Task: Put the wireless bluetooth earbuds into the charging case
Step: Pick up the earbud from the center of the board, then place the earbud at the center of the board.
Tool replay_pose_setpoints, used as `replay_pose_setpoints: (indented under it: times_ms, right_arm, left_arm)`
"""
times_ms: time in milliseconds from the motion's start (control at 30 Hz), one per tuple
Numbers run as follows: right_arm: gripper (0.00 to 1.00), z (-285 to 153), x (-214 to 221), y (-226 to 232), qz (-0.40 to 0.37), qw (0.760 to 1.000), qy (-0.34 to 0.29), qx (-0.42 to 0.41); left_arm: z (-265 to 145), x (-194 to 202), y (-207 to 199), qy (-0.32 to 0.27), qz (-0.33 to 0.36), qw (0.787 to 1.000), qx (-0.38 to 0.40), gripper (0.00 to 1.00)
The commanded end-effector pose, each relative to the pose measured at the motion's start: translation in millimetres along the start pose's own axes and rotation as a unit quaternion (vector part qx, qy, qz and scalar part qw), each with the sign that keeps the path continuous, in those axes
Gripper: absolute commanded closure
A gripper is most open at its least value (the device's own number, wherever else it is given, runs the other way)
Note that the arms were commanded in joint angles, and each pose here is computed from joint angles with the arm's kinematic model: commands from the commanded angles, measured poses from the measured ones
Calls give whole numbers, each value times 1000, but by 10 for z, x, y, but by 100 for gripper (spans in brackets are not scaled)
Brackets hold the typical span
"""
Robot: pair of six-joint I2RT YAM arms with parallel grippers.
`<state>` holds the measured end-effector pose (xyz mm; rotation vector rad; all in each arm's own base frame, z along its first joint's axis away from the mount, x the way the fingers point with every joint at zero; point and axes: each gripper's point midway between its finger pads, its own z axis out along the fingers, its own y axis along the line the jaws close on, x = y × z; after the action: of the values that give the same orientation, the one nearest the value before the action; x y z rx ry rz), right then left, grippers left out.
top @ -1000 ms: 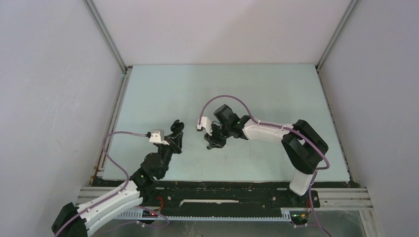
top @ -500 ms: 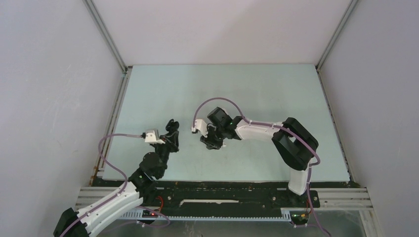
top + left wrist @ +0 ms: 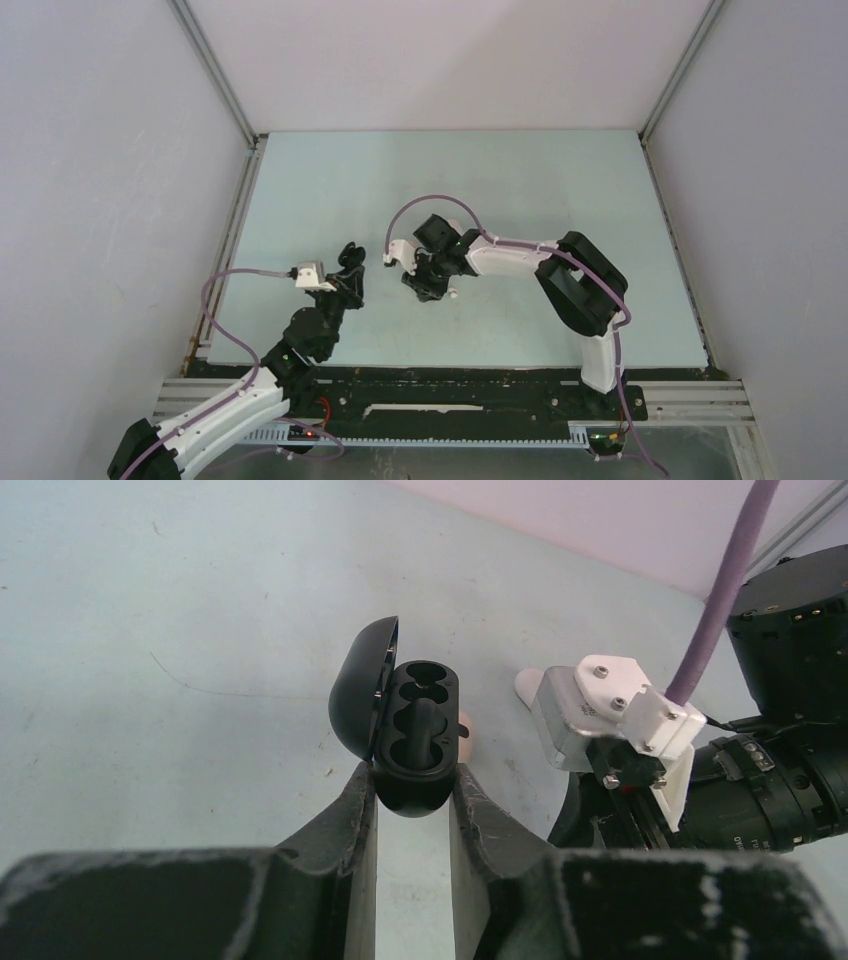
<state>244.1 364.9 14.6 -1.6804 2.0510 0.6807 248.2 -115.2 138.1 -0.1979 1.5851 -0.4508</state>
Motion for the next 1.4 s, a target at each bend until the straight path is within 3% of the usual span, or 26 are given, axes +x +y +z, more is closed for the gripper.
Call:
replay_pose_setpoints:
  times_ms: [0, 367, 633, 767, 933, 1000, 1233, 1333, 1367]
  right_arm:
    - [75, -116, -90, -24, 15, 1000, -7, -2]
    - [88, -319, -194, -37, 25, 999, -26, 0]
    - [88, -1105, 16, -366, 129, 988, -78, 39]
    - [88, -1540, 562, -716, 242, 962, -78, 99]
    - [86, -2060, 1381, -975, 409, 892, -91, 168]
    - [86, -2134, 1577, -911, 439, 877, -88, 172]
    - [81, -2138, 1822, -629, 462, 870, -61, 163]
    - [74, -2094, 1832, -609, 466, 871, -53, 149]
    - [66, -2073, 1811, -601, 468, 871, -53, 141]
  left_arm:
    - [-47, 211, 138, 9, 11, 1000, -3, 100]
    - [-45, 208, 120, 9, 12, 1000, 2, 100]
    - [-42, 220, 75, 12, 18, 1000, 14, 100]
    - [-32, 238, 10, 20, 27, 999, 30, 100]
    - [-14, 293, -145, 39, 47, 996, 69, 100]
    - [-1, 312, -215, 48, 54, 994, 84, 100]
    - [-6, 357, -339, 63, 60, 989, 116, 100]
    - [-10, 335, -348, 59, 58, 990, 118, 100]
    - [-14, 335, -348, 58, 58, 990, 119, 100]
